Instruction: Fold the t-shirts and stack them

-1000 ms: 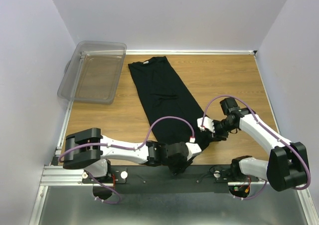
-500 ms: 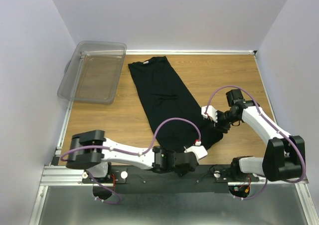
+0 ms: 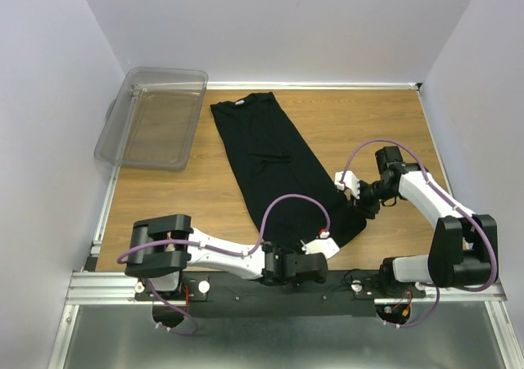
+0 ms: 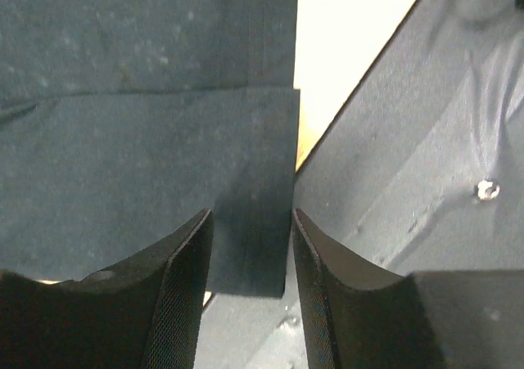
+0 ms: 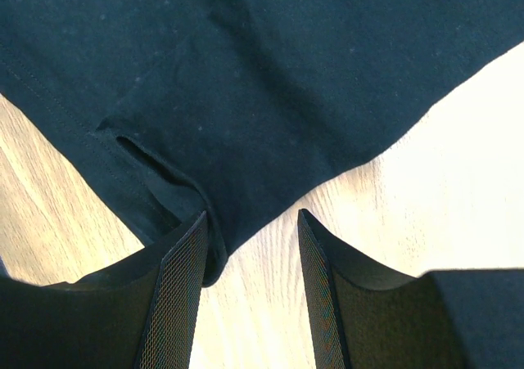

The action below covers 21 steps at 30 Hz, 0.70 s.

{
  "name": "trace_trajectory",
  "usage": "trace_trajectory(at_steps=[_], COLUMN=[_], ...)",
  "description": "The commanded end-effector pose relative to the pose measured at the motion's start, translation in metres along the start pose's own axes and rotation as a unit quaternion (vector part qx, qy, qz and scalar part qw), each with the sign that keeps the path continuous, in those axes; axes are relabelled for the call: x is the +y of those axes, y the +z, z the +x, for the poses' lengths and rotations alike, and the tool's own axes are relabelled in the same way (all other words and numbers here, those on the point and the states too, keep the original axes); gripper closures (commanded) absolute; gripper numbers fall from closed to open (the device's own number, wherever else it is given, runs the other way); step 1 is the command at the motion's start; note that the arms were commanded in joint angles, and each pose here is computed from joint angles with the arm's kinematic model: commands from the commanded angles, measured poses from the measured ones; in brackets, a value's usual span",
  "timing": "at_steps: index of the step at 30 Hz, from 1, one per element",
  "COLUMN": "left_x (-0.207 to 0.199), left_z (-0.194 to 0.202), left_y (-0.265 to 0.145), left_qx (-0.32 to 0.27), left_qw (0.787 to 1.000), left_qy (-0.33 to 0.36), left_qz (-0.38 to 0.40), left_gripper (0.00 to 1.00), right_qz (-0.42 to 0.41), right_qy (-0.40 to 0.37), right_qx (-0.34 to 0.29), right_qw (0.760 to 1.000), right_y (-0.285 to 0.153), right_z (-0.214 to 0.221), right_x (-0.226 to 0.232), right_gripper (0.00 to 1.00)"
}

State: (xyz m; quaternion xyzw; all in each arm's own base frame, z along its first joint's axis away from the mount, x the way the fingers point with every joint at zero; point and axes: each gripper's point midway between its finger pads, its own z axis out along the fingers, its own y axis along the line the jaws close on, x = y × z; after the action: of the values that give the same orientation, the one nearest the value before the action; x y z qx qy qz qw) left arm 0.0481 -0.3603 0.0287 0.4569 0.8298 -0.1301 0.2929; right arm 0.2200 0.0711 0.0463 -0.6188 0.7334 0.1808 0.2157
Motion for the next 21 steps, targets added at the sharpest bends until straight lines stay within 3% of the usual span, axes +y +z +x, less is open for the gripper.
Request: trace_trajectory(at_steps=[1,12,21], left_x=[-0.010,0.004,0.002], left_z=[-0.017,-0.010,0.005], left_y=[0.007,0.020,0.027], left_qx=[-0.021,-0.001,0.030], left_qw=[1.000,0.999,0.999], left_qy=[-0.015,-0.051,-0.041], left_qz=[0.017,0.005,0.013], left_gripper=[0.48,0.51,0.56], right_qz=[-0.014,-0.023,-0.022], right_qy=[0.003,0.006,0.003], right_qx=[-0.019,-0.020,-0.022], right_qw=[1.000,1.000,1.000], right_y=[0.003,0.007,0.007], right_z=[-0.005,-0.002,-0.002], right_x=[0.003,0.009,0.010], right_gripper=[0.45,0.45,0.45])
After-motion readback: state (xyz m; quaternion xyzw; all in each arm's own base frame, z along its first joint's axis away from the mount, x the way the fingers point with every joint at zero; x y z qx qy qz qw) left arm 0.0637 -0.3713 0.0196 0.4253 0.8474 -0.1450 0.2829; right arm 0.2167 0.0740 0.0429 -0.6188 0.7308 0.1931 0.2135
